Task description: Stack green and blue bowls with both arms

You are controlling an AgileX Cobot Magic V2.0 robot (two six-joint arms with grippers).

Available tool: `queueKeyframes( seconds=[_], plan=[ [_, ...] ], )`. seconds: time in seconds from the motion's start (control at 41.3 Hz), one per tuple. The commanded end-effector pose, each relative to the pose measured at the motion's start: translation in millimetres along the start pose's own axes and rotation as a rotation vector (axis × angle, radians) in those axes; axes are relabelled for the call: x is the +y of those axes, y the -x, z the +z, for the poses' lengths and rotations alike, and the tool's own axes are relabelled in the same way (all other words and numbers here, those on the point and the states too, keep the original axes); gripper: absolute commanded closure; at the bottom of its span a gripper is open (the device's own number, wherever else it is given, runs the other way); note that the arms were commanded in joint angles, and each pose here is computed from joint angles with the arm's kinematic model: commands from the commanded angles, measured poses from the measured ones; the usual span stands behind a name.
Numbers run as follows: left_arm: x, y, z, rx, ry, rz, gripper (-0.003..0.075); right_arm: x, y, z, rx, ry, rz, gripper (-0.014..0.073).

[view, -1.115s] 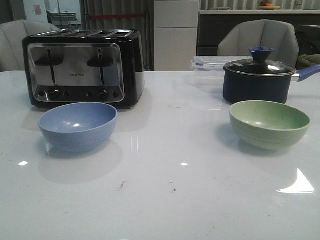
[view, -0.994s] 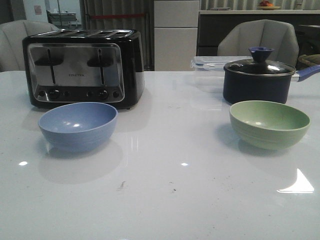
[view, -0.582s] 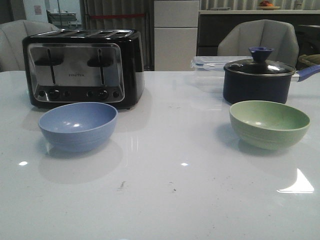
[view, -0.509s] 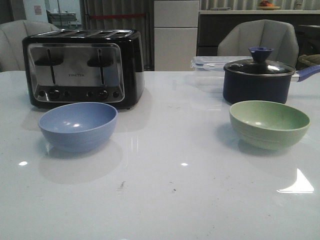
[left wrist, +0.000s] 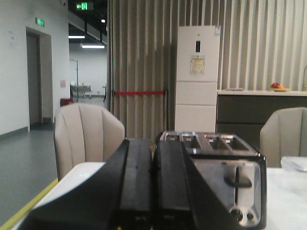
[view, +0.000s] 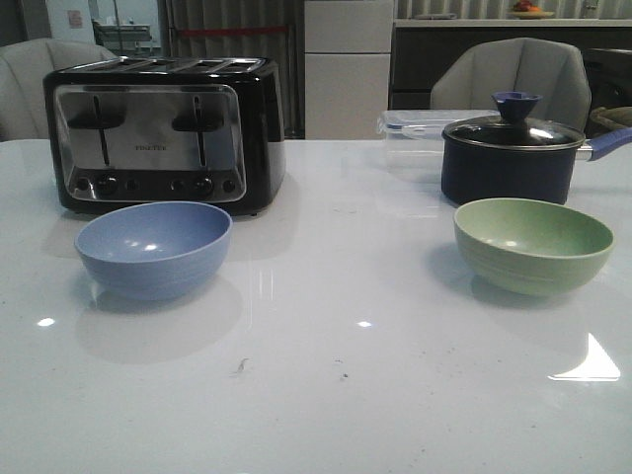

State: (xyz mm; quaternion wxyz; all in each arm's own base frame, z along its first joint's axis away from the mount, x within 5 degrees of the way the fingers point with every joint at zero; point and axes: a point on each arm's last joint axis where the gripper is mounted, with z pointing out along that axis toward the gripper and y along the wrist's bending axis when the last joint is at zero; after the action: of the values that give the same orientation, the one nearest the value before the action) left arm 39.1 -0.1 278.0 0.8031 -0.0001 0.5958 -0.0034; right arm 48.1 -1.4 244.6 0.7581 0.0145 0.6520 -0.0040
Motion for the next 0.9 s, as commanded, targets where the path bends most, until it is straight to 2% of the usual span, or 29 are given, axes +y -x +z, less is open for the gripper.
queueKeyframes(
  seconds=[0.0,0.194,0.315,0.412,0.654,0.872],
  plan=[
    [0,49,-1,-0.124,0.001,0.008,0.0627,1,51,-9,-0.162,0.003,-0.008,0.0541],
    [-1,95,18,-0.025,-0.001,0.011,0.0627,1,102,0,-0.082,-0.002,-0.008,0.0541],
    [-1,108,37,0.101,-0.003,0.011,0.0627,1,120,18,0.056,-0.007,-0.008,0.0541],
    [-1,104,52,0.212,-0.004,0.012,0.0627,1,125,35,0.18,-0.011,-0.007,0.0541],
    [-1,73,78,0.475,-0.007,0.011,0.0627,1,97,78,0.442,-0.016,-0.01,0.0541],
    [-1,52,92,0.636,-0.008,0.011,0.0627,0,63,109,0.657,-0.02,-0.011,0.0541]
  ],
)
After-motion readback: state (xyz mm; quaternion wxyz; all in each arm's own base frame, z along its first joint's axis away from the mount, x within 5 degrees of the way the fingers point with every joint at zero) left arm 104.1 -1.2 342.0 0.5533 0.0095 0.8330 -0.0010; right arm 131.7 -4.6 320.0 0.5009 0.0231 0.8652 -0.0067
